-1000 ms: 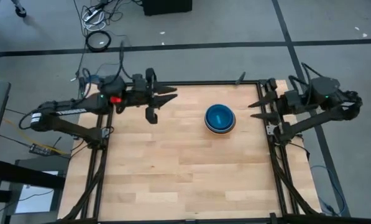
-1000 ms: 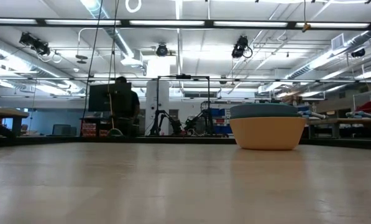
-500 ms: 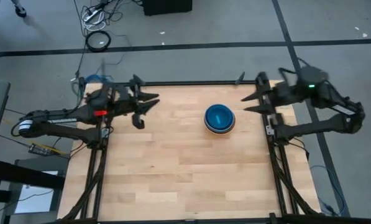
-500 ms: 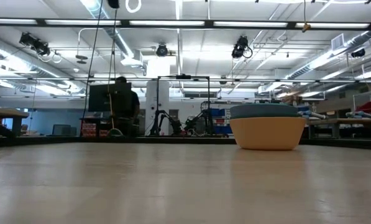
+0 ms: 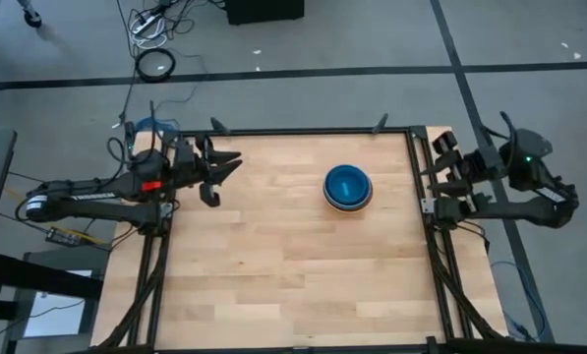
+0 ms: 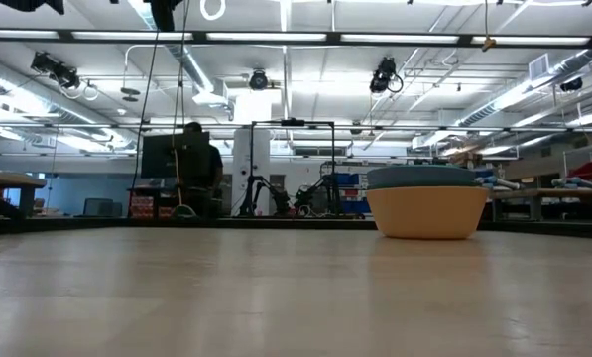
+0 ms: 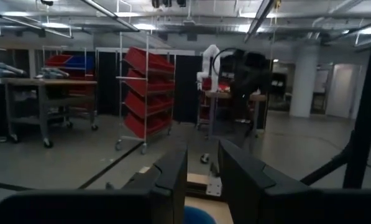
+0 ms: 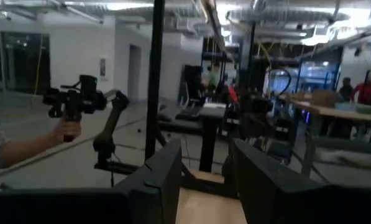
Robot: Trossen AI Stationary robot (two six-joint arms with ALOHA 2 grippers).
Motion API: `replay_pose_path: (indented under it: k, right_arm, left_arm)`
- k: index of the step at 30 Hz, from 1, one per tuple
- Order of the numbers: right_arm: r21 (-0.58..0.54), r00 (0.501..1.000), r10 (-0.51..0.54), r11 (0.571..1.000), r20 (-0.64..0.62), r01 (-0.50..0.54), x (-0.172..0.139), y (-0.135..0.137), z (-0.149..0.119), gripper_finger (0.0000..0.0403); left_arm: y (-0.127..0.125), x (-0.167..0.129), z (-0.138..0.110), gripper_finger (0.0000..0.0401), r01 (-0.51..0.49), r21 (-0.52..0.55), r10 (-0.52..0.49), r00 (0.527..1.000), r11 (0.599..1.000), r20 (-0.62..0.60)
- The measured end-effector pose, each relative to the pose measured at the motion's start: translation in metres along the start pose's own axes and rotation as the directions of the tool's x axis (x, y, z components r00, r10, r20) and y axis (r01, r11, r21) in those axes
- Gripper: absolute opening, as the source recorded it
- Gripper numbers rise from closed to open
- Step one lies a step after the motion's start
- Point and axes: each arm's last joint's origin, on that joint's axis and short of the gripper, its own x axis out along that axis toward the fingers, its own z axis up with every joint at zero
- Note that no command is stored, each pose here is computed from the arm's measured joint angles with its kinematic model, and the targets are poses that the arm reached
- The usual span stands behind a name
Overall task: Nest bowls inside each other
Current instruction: Return to Home Position
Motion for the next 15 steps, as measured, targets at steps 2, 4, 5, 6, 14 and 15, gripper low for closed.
replay_pose_path:
  k: [2,4,5,6,14,15]
  right_arm:
    - [0.000,1.000,-0.001,1.000,0.020,0.001,-0.007,0.003,-0.009,0.0128]
    - [-0.009,0.999,-0.003,1.000,0.052,0.003,-0.012,0.006,-0.016,0.0128]
    - [-0.011,0.998,-0.008,1.000,0.062,0.009,-0.015,0.007,-0.019,0.0128]
    - [-0.014,0.998,-0.014,1.000,0.069,0.015,-0.018,0.008,-0.022,0.0128]
    - [0.046,0.997,-0.045,0.998,0.061,0.042,-0.012,0.005,-0.072,0.0128]
    - [0.057,0.998,-0.045,0.997,0.049,0.042,-0.009,0.004,-0.081,0.0128]
  left_arm:
    - [-0.002,-0.001,-0.005,0.0099,0.012,-0.005,-0.012,1.000,1.000,0.003]
    - [-0.003,-0.002,-0.011,0.0099,0.021,-0.006,-0.021,1.000,1.000,0.000]
    - [-0.003,-0.003,-0.015,0.0099,0.023,-0.006,-0.023,1.000,1.000,-0.003]
    - [-0.003,-0.004,-0.019,0.0099,0.023,-0.007,-0.023,1.000,1.000,-0.001]
    - [0.002,-0.023,-0.069,0.0099,0.028,-0.064,-0.024,0.998,0.998,0.064]
    - [0.002,-0.026,-0.075,0.0099,0.030,-0.068,-0.025,0.997,0.997,0.075]
